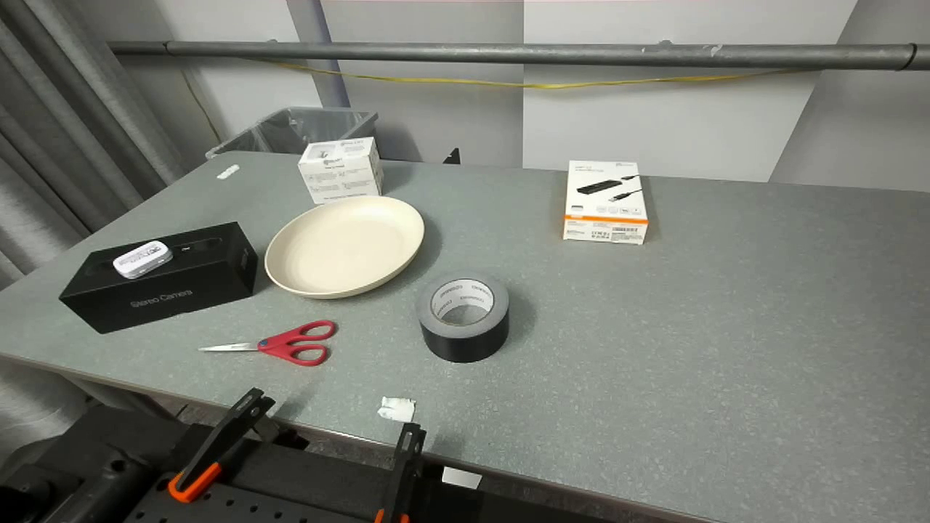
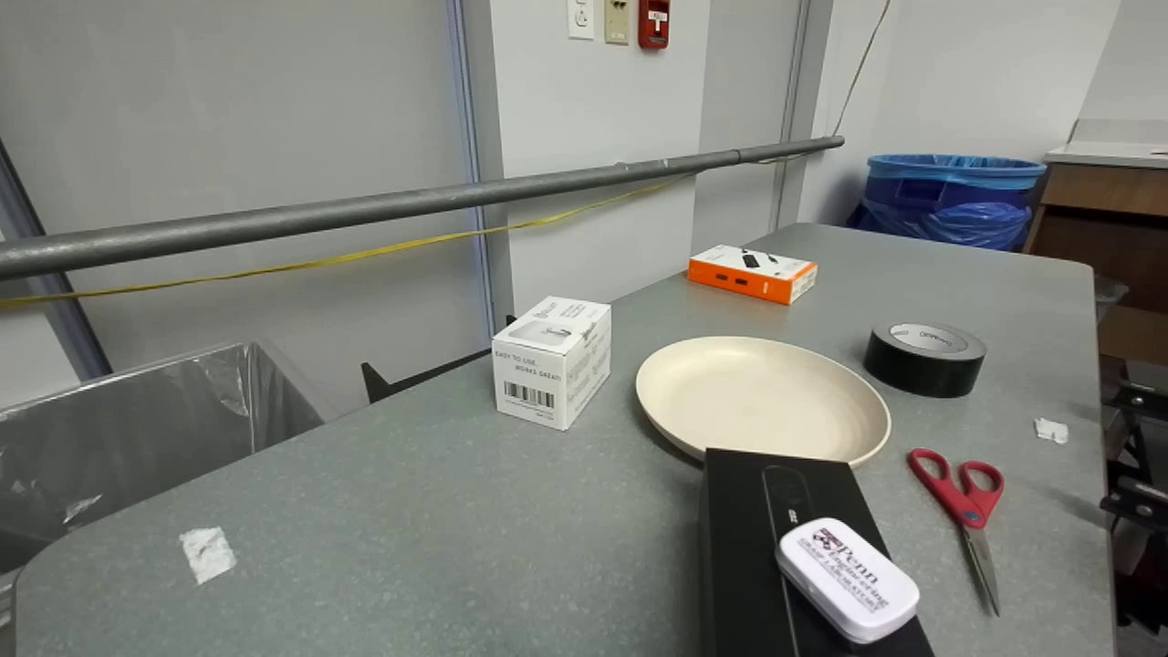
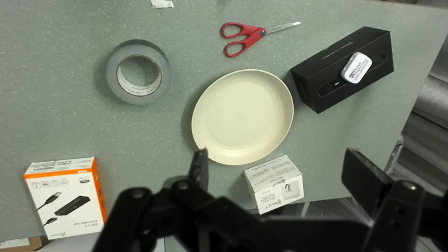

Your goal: Pick up the masking tape and put it on the plate

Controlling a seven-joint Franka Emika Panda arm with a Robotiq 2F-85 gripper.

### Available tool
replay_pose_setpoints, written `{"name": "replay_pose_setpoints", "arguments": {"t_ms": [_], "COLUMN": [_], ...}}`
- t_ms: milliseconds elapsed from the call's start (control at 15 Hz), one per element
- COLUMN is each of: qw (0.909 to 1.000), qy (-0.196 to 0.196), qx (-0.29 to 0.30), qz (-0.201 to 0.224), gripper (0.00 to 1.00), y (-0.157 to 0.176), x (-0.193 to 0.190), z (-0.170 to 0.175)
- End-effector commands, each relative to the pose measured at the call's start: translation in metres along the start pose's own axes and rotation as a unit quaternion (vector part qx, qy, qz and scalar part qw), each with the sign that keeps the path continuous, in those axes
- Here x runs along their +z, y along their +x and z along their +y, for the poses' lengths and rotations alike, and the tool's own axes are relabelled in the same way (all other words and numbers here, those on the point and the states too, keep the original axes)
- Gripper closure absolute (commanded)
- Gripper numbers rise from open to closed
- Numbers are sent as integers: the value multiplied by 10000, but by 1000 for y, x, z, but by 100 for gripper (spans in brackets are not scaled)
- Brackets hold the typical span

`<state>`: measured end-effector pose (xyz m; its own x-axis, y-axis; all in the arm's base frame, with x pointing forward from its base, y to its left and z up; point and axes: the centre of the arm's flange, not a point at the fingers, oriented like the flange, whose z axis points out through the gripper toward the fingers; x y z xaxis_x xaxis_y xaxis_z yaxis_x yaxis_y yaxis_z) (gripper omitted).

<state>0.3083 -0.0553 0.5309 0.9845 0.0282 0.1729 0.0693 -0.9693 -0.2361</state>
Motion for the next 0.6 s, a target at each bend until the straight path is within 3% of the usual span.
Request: {"name": "replay_pose_setpoints", "arguments": {"t_ms": [0, 533], "qw": [10000, 9995], "qy": [0, -156], "qx": [0, 179], "qz": [0, 231], "gripper": [0, 0], "y": [0, 6], "x": [0, 21], "z": [0, 17]}}
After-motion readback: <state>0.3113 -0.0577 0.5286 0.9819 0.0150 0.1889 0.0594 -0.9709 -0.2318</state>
